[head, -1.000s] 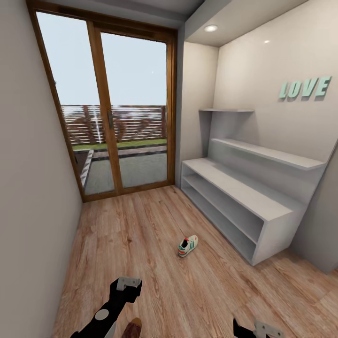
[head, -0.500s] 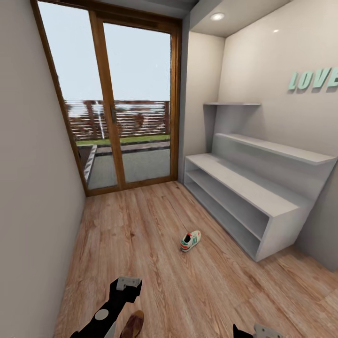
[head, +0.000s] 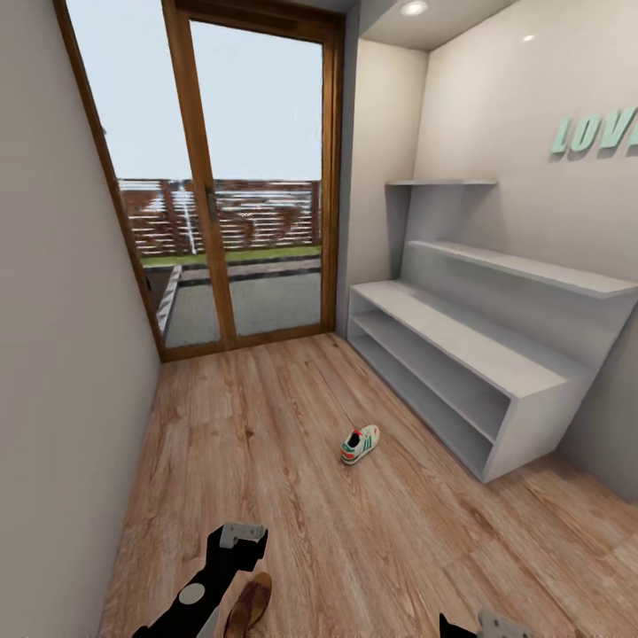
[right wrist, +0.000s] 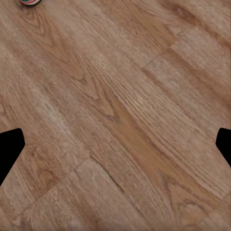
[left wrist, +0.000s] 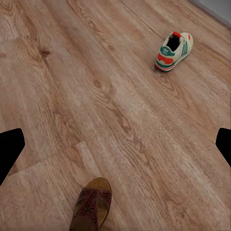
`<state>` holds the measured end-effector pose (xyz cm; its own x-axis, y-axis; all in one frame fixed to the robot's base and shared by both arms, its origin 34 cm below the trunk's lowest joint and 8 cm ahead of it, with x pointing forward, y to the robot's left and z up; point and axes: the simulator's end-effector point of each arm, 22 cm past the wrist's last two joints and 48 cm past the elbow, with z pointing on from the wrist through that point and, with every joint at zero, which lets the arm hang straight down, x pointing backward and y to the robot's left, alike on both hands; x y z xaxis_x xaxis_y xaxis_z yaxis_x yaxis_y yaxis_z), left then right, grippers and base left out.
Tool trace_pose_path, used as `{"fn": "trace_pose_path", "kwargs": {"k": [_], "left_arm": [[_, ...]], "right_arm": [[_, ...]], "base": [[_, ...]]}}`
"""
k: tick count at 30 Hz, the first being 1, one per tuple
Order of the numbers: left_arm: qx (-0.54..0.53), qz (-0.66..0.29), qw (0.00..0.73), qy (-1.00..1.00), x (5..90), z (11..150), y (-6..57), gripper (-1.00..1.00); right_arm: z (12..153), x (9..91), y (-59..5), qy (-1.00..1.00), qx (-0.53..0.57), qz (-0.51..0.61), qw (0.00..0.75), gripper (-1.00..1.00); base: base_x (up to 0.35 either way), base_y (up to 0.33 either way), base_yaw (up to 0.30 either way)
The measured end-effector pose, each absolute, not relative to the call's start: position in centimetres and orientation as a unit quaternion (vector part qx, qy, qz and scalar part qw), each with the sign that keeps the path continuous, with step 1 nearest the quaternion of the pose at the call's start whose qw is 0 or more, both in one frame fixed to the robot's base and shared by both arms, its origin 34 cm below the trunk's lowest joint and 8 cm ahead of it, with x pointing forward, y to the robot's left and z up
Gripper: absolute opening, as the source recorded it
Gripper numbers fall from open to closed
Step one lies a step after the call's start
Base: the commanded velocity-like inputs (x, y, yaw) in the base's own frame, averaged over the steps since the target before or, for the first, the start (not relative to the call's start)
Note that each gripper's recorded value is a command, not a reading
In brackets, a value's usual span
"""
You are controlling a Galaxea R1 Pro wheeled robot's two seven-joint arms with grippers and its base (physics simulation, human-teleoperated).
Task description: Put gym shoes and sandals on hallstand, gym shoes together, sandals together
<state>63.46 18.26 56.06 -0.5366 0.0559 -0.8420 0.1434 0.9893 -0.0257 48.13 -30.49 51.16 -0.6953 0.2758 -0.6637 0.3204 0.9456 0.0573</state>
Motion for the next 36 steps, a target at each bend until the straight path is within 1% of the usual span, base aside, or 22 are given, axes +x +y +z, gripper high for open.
{"fn": "trace_pose_path", "kwargs": {"k": [27,36], "left_arm": [[0.056,-0.046,0.459,0.886,61.9,48.6,18.3,1.00],[0.058,-0.032,0.453,0.889,61.4,46.0,20.5,1.00]], "right_arm": [[44.3,46.3,-30.6,0.927,0.163,-0.035,0.335,1.00],[41.7,45.2,-30.4,0.935,0.161,-0.035,0.315,1.00]], "base": [[0.000,0.000,0.000],[0.000,0.000,0.000]]}}
